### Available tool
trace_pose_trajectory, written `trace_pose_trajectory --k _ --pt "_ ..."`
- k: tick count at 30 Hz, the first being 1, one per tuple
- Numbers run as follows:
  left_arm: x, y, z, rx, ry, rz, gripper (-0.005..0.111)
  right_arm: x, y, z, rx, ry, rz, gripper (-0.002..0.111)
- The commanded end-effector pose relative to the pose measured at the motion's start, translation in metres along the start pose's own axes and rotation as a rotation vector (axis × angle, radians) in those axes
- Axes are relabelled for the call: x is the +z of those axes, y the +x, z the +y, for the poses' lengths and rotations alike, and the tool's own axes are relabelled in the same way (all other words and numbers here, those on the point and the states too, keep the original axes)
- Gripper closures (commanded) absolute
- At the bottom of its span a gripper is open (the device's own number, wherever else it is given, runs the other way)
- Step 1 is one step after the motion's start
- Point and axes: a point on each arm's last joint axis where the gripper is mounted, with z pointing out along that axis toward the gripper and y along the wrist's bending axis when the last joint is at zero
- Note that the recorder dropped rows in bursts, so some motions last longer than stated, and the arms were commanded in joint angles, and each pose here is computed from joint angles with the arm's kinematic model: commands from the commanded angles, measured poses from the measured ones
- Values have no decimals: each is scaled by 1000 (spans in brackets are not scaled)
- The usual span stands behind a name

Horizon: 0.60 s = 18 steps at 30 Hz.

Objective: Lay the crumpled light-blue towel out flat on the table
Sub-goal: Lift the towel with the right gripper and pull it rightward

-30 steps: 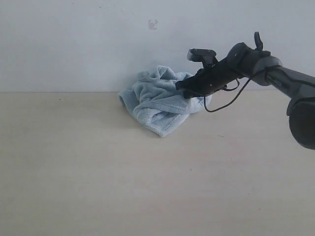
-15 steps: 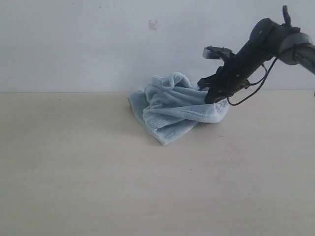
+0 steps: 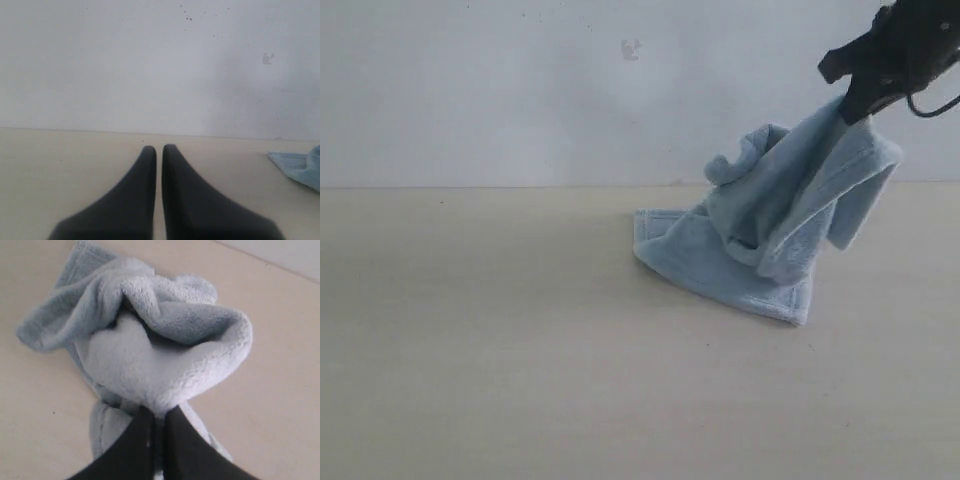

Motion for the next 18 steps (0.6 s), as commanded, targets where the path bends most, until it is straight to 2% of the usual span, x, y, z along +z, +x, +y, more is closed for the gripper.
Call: trace_pose_trajectory --k 1,5,10,15,18 --pt "0 0 0 2 6 -7 103 -68 16 15 -4 93 -155 109" --pt "0 0 0 2 6 -7 103 -138 34 37 -8 161 -327 109" --pt "0 0 0 2 6 -7 103 -198 54 55 -47 243 -467 109" --pt "0 0 0 2 6 -7 103 -216 62 57 -51 303 -505 109" --pt "0 0 0 2 6 -7 103 -188 59 31 34 437 -343 109"
